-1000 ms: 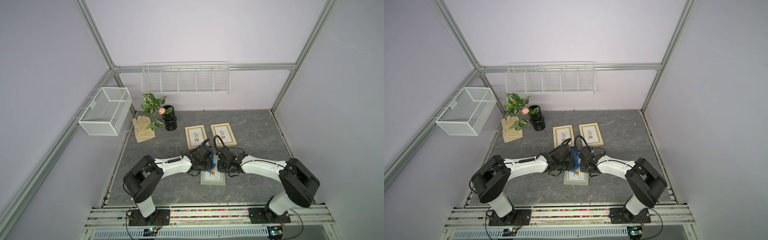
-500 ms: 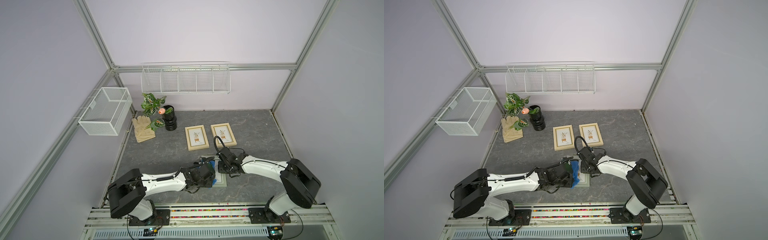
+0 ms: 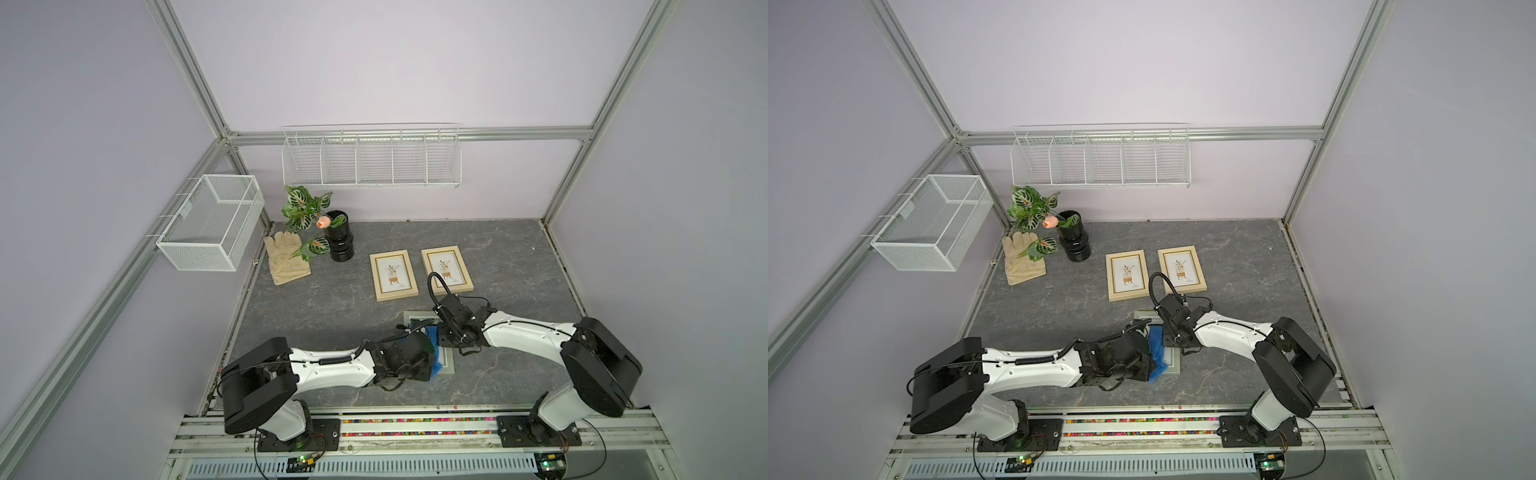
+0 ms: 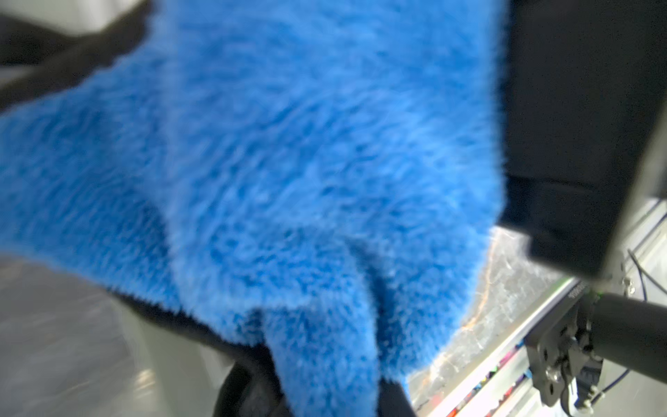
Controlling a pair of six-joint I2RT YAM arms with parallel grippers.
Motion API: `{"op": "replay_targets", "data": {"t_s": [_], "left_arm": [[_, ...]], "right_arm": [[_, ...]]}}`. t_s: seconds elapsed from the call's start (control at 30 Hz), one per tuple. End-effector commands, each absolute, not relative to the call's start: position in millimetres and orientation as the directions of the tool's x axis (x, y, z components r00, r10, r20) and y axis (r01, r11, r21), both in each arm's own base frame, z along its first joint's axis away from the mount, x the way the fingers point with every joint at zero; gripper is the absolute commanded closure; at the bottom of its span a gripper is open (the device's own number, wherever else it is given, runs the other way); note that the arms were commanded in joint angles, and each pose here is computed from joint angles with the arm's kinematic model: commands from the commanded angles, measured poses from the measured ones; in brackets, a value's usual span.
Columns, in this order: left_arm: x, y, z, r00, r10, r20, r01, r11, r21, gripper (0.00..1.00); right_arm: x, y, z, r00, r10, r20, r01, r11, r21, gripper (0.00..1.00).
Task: Wipe the picture frame with a cloth
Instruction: Wipe the dirt from the picture frame.
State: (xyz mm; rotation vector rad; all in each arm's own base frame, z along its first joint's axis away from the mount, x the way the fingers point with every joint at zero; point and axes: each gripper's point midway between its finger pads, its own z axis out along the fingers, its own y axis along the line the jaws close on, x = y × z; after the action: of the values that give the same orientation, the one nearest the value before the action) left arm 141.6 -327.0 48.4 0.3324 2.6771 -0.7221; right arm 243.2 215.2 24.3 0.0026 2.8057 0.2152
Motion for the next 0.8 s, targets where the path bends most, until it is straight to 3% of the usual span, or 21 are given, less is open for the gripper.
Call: {"op": "replay_targets", "data": {"t_s": [0.0, 0.17, 0.33, 0.63, 0.77], "left_arm": [[138, -261, 15, -0.942, 0.100, -0.319, 0.193, 0.942, -0.275, 1.00], [125, -303, 25, -0.929, 0.191, -0.318, 0.309, 0.873, -0.378, 1.00], [114, -337, 21, -0.897, 0.311, -0.315, 0.410, 0.851, -0.327, 1.00], [140, -253, 14, -0.946, 0.131, -0.297, 0.214, 0.939, -0.269, 1.00], [144, -259, 22, -0.938, 0.146, -0.314, 0.242, 0.925, -0.293, 1.00]], "right_arm": [[233, 187, 11, -0.957, 0.029, -0.290, 0.019, 0.999, 0.035, 0.82], [233, 189, 10, -0.958, 0.028, -0.286, 0.017, 0.999, 0.040, 0.82], [232, 188, 10, -0.960, 0.027, -0.280, 0.017, 0.999, 0.036, 0.82], [231, 184, 11, -0.957, 0.028, -0.288, 0.021, 0.999, 0.028, 0.82], [231, 185, 10, -0.957, 0.027, -0.288, 0.019, 0.999, 0.032, 0.82]]}}
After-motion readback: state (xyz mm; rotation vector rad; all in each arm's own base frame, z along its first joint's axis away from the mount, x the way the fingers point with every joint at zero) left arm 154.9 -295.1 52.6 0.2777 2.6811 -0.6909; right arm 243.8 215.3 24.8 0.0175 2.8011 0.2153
